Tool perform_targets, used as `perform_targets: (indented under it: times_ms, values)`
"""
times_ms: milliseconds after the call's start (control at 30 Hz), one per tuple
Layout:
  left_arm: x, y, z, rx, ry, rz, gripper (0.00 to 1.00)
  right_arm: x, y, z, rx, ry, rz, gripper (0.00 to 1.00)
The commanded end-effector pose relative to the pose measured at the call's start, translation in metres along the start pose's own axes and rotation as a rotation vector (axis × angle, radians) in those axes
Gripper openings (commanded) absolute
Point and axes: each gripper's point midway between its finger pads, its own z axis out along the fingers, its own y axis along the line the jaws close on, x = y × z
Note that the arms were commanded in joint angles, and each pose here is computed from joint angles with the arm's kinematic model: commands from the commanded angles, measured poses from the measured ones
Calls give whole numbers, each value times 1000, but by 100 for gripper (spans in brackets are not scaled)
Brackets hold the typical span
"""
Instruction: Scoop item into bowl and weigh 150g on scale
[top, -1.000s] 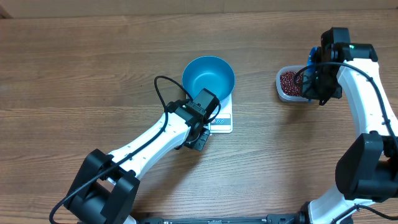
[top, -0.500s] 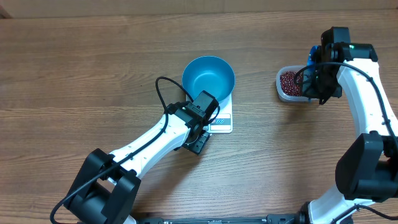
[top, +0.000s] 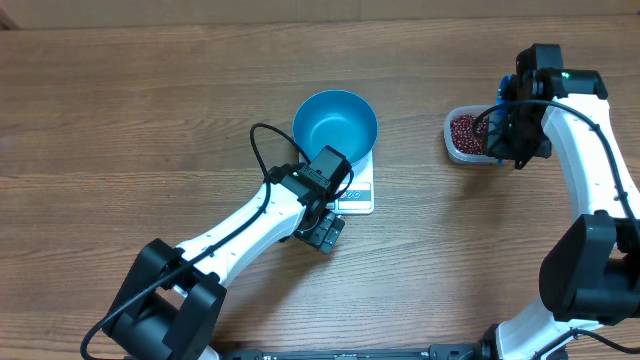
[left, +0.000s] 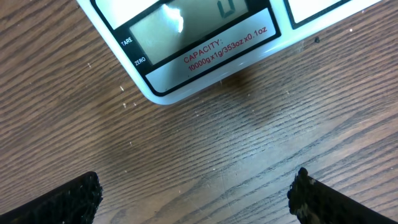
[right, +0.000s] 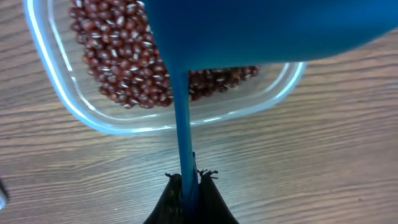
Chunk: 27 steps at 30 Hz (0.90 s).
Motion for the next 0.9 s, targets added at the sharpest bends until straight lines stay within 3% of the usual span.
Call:
perform_targets:
  times_ms: [0, 167, 867]
  values:
    - [2, 0, 3, -10, 9, 13, 99, 0, -6, -4, 34, -8, -5, 4]
    - [-7, -2, 3, -5, -26, 60, 100, 4, -4, 20, 33, -7, -6, 4]
    - [-34, 0, 0, -28, -138, 110, 100, -9, 6, 21, -23, -59, -29, 4]
